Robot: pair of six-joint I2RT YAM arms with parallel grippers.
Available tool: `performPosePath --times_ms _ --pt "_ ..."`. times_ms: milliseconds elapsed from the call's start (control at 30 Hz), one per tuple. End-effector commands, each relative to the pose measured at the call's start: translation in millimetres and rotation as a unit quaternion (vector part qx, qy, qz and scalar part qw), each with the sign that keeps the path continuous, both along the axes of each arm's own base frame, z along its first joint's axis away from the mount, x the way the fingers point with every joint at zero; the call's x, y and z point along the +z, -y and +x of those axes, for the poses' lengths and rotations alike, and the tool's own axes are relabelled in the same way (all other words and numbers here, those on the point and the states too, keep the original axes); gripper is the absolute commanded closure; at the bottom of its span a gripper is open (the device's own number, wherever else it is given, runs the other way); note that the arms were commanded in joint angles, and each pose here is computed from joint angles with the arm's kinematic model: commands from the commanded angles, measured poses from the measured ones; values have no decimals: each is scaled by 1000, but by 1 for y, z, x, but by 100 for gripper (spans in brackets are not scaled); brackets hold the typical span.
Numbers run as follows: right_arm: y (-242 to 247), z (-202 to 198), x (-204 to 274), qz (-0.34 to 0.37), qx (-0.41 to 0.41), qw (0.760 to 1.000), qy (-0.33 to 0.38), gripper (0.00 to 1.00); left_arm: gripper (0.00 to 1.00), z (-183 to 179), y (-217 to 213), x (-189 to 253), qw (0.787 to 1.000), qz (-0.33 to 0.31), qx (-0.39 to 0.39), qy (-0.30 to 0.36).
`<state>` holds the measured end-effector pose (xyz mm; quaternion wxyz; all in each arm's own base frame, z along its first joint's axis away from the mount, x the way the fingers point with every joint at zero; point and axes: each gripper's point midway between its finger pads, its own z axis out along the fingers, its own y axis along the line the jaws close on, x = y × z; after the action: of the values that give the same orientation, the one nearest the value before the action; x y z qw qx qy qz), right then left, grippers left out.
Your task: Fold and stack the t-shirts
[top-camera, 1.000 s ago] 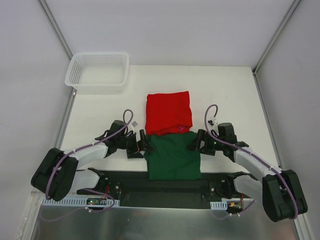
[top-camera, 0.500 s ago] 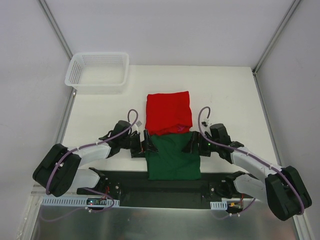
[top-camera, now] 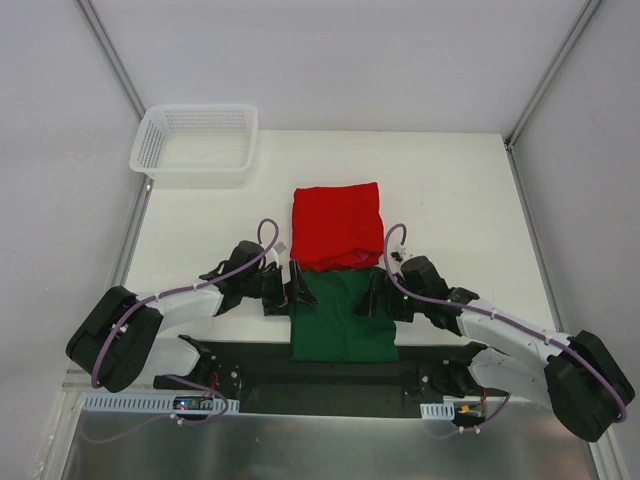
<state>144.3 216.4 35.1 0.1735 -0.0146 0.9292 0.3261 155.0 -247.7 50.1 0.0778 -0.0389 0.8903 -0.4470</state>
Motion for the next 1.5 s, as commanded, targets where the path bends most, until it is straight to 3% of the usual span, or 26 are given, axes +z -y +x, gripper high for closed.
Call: performPosePath --times_ms 0,133,533,767,967,1467 --pt "78 -68 -61 -168 -44 976 -135 4 1 -2 -5 -2 1000 25 -6 18" --pt "77 -63 -51 -167 -64 976 -126 4 1 -3 -6 -1 999 26 -7 19" --pt "79 -72 -45 -255 -54 955 -142 4 1 -8 -11 7 999 24 -7 31" --pt "59 -76 -63 -214 -47 963 -155 4 1 -9 -12 6 999 30 -10 33" --pt "55 -62 -66 -221 -40 966 -127 4 1 -9 -15 -12 998 54 -17 13" --pt "68 -67 -75 -252 -50 955 -148 4 3 -4 2 -22 997 68 -36 3"
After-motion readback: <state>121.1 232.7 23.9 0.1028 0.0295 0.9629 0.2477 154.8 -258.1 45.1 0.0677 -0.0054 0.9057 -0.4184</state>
